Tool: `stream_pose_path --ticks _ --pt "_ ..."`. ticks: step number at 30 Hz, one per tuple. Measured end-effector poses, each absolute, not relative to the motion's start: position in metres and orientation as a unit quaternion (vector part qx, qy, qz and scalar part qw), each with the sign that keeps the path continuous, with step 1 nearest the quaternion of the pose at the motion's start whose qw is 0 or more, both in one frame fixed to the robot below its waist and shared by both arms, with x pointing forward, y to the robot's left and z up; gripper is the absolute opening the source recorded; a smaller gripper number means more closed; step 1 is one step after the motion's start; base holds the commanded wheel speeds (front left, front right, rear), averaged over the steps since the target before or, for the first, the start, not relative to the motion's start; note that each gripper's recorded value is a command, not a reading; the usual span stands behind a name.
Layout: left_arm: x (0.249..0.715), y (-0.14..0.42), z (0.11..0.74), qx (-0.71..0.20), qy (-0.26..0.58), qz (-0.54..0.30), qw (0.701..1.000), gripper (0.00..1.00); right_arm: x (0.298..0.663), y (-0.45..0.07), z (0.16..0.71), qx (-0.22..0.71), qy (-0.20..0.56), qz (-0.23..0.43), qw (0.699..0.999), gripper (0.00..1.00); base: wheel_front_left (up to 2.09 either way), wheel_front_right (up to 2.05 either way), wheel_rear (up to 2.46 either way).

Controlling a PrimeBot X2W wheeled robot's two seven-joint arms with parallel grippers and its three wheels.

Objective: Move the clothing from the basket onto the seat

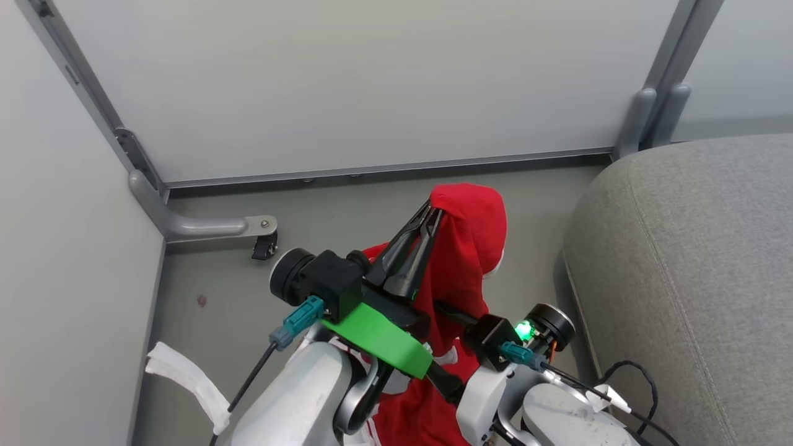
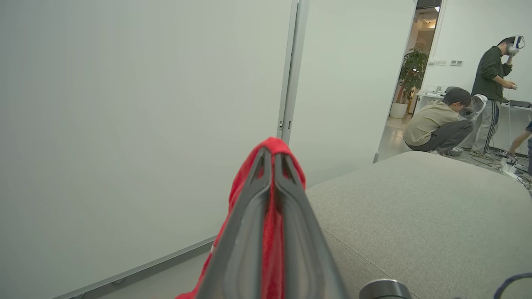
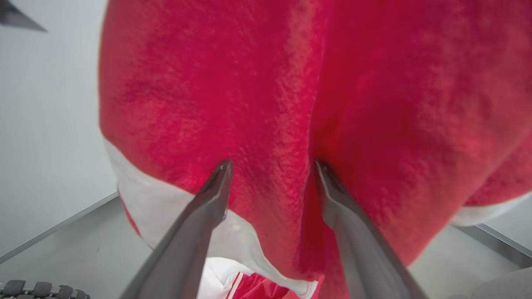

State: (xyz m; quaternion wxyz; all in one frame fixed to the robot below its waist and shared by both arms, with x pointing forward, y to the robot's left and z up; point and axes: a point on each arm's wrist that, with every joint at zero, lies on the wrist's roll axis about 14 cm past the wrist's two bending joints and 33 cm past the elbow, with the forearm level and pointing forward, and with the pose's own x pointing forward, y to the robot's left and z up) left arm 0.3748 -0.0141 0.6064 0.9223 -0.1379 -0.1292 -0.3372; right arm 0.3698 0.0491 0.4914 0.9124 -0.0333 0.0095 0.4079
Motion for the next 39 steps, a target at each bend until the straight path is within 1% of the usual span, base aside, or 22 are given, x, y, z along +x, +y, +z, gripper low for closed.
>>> stream_pose_path --ticks 1,2,3,4,5,6,16,20,24,25,26,33,39 --pt "0.374 -0.014 0.608 -0.138 -0.130 -0.336 0.922 0.00 0.370 0.050 0.490 -0.033 0.011 0.408 0.912 1.00 0.00 0.00 0.00" --pt "0.374 -0.013 0.609 -0.138 -0.132 -0.336 0.922 0.00 0.371 0.051 0.490 -0.033 0.012 0.408 0.912 0.95 0.00 0.00 0.00" --pt "0.374 -0.013 0.609 -0.138 -0.133 -0.336 0.922 0.00 0.371 0.052 0.489 -0.034 0.013 0.408 0.912 0.70 0.00 0.00 0.00" --pt "0.374 -0.013 0.610 -0.138 -0.133 -0.336 0.922 0.00 0.372 0.053 0.489 -0.034 0.014 0.408 0.912 0.38 0.00 0.00 0.00" --pt "0.373 -0.013 0.609 -0.138 -0.132 -0.336 0.922 0.00 0.372 0.053 0.487 -0.033 0.018 0.408 0.912 0.09 0.00 0.00 0.00" --pt "0.373 -0.012 0.609 -0.139 -0.131 -0.335 0.923 0.00 0.371 0.054 0.484 -0.034 0.021 0.409 0.911 0.00 0.00 0.00 0.00" --pt "0.383 -0.006 0.602 -0.143 -0.122 -0.321 0.928 0.00 0.380 0.048 0.488 -0.009 0.020 0.392 0.920 0.00 0.00 0.00 0.00" --pt "0.386 -0.006 0.600 -0.144 -0.119 -0.318 0.930 0.00 0.378 0.043 0.486 0.001 0.023 0.384 0.923 0.00 0.00 0.00 0.00" --pt "0.390 -0.005 0.596 -0.142 -0.113 -0.314 0.932 0.00 0.381 0.037 0.494 0.011 0.010 0.371 0.929 0.00 0.00 0.00 0.00" --pt "0.391 -0.004 0.594 -0.141 -0.112 -0.311 0.933 0.27 0.381 0.035 0.496 0.013 0.007 0.368 0.930 0.00 0.00 0.00 0.00" --pt "0.392 -0.003 0.593 -0.140 -0.110 -0.308 0.935 1.00 0.382 0.034 0.499 0.015 0.004 0.365 0.931 0.00 0.00 0.00 0.00" --pt "0.402 -0.003 0.578 -0.128 -0.095 -0.296 0.942 1.00 0.384 0.010 0.520 0.036 -0.031 0.327 0.944 0.00 0.00 0.00 0.00" --pt "0.411 -0.013 0.564 -0.120 -0.081 -0.304 0.942 1.00 0.386 -0.027 0.535 0.049 -0.058 0.270 0.960 0.00 0.00 0.00 0.00"
